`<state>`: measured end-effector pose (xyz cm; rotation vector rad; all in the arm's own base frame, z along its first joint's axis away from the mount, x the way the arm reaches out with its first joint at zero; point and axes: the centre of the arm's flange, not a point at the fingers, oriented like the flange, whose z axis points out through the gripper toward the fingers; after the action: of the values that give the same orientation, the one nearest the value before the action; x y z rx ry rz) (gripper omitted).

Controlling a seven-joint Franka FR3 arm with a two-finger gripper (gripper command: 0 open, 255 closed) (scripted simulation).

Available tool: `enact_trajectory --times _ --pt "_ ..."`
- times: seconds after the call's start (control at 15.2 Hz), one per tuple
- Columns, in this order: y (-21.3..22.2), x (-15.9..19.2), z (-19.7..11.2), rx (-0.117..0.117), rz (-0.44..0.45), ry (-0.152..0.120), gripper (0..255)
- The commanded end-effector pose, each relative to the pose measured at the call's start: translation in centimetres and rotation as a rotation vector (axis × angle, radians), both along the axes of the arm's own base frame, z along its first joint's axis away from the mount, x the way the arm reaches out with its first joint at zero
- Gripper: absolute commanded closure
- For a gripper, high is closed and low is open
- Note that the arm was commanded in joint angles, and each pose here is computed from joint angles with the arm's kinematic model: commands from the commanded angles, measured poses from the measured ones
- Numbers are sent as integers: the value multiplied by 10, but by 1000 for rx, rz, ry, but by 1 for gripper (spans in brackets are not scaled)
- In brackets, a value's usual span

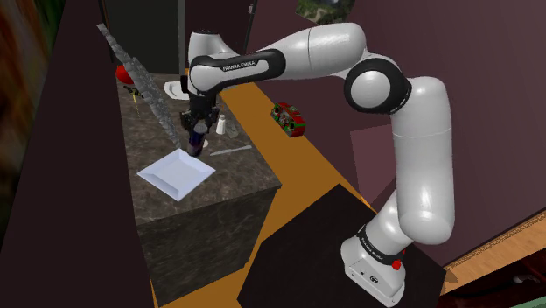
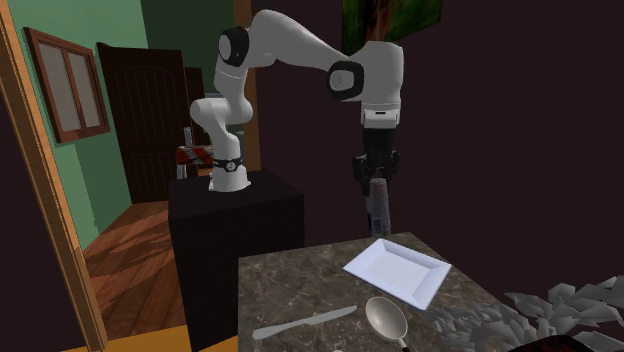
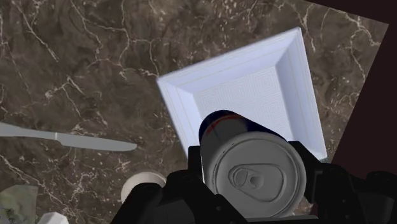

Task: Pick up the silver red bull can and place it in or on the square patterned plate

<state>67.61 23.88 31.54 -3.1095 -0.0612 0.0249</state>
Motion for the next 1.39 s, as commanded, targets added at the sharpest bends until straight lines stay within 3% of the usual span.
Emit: enact_trajectory --times 0.0,0.2,1.32 --pt "23 12 5 0 -1 0 255" --pt "61 37 12 0 -1 0 255" --pt "61 37 -77 0 -1 0 255"
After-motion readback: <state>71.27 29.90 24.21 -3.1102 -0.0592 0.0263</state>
